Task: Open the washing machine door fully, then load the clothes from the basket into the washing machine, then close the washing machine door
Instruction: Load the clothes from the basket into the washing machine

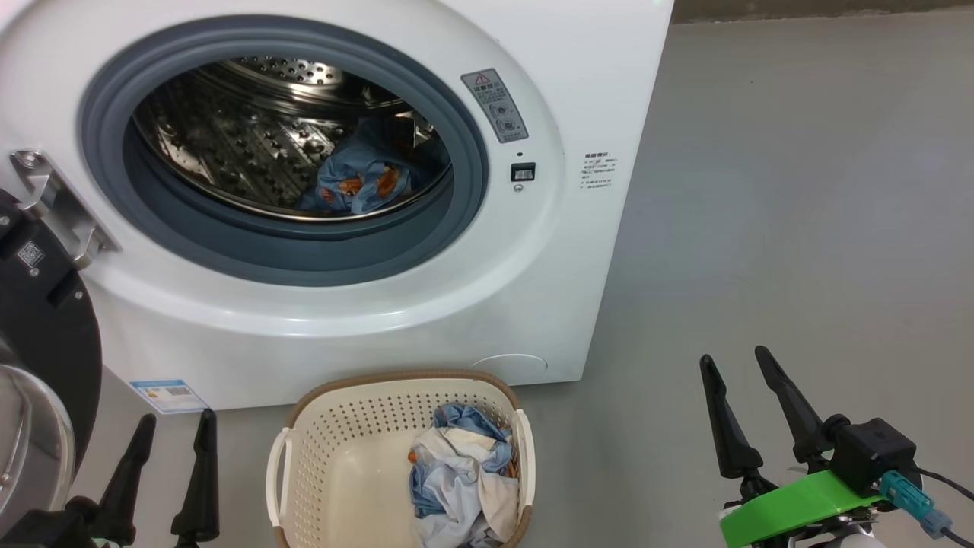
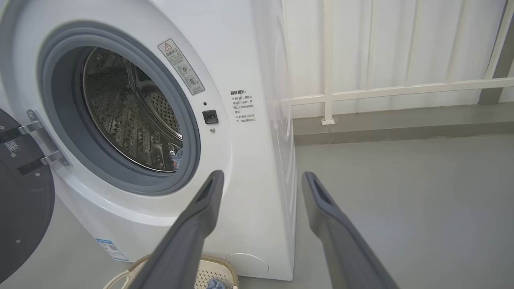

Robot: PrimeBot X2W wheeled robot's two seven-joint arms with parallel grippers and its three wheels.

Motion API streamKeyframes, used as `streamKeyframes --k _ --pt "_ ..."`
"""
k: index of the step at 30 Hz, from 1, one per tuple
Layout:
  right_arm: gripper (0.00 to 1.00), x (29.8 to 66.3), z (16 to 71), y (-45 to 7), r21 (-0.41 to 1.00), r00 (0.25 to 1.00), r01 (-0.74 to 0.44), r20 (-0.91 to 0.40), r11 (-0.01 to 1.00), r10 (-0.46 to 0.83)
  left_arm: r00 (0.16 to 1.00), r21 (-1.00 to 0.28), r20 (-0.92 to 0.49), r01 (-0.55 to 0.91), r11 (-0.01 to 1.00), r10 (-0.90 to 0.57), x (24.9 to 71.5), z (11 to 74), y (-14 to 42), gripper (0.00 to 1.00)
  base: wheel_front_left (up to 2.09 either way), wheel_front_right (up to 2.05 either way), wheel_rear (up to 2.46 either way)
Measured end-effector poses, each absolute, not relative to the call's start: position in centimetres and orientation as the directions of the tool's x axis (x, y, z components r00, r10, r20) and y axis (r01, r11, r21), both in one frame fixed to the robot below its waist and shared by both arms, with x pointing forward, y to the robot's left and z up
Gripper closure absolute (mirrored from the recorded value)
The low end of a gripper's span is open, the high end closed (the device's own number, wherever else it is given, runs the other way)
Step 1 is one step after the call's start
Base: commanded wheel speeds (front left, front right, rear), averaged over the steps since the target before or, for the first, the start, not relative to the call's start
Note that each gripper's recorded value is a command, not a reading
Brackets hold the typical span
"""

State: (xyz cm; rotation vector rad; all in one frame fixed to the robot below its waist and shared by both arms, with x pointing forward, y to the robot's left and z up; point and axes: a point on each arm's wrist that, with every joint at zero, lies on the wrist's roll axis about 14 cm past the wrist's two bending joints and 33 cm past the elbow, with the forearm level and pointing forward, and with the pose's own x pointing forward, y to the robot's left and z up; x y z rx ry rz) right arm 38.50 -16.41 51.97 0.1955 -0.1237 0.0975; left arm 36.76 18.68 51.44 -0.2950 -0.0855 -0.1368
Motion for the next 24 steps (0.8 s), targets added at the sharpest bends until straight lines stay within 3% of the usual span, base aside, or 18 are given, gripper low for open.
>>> streamKeyframes --k 24 --pt "0.00 38.2 51.1 -16.5 0.188 0.991 -0.100 0.104 0.977 0.081 0.982 -0.283 0.072 0.188 0.941 -0.174 37.0 50.4 17.2 0.00 0.00 0.00 0.00"
